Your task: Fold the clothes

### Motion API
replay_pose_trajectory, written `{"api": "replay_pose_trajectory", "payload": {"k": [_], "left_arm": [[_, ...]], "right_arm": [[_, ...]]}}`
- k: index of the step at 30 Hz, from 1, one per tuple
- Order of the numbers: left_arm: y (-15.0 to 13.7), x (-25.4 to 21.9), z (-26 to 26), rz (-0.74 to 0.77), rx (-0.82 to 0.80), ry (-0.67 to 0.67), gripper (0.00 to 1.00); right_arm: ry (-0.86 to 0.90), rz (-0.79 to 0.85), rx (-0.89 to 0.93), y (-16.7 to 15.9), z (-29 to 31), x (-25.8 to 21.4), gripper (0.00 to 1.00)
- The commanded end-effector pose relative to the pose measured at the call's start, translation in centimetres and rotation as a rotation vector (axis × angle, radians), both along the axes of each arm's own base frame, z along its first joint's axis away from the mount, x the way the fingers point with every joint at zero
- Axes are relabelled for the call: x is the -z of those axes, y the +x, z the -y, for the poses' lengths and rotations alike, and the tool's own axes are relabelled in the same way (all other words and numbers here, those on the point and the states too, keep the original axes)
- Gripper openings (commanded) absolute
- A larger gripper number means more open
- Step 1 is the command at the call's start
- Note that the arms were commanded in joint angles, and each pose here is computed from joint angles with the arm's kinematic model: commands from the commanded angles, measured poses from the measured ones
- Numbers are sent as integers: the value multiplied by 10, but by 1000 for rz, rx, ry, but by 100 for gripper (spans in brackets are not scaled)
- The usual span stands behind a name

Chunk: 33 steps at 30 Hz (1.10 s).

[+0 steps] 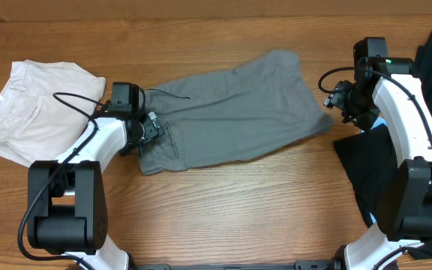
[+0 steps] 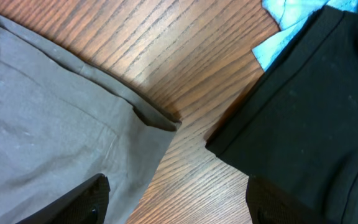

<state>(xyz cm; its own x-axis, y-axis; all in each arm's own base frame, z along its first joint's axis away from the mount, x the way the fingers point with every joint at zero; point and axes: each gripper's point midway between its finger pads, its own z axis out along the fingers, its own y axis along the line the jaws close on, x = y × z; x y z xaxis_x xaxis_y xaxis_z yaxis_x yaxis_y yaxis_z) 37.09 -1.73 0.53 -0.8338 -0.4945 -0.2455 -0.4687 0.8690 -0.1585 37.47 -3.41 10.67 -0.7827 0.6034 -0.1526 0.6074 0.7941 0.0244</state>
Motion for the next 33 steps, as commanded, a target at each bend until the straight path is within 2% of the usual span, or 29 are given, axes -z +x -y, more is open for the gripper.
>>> {"api": "replay_pose_trajectory", "payload": {"k": [1,3,7,9,16,18,19,22,23,27,33], "left_arm": [[1,11,15,37,98,-73,75],[3,16,19,60,114,-89,69],[2,18,20,59,116,-97,31],[1,18,20,57,116,-97,6],[-5,7,12,-5,155,-78,4],[-11,-31,-1,-101,164,-74,4],[-10,-42,-3,-113,178,-71,4],[-4,-86,-7,-128,218,-59,4],[-1,-100,-7,-122,217,-58,4],[13,-145,-4,-66,222,-70,4],[36,-200,27,91,284,-234,4]], "right_arm": [[-1,34,-6,5,-1,-11,75],[-1,33,-6,5,-1,-11,74],[-1,27,-6,3,-1,-11,74],[-1,27,-6,3,-1,-11,74],[11,38,-59,7,-4,-11,73],[108,117,-343,23,-32,-16,53],[120,138,-390,27,-37,-17,46],[135,228,-468,46,-52,-23,10],[163,258,-497,51,-63,-26,4],[318,332,-680,55,-123,-32,4],[478,238,-802,31,-214,-3,4]]}}
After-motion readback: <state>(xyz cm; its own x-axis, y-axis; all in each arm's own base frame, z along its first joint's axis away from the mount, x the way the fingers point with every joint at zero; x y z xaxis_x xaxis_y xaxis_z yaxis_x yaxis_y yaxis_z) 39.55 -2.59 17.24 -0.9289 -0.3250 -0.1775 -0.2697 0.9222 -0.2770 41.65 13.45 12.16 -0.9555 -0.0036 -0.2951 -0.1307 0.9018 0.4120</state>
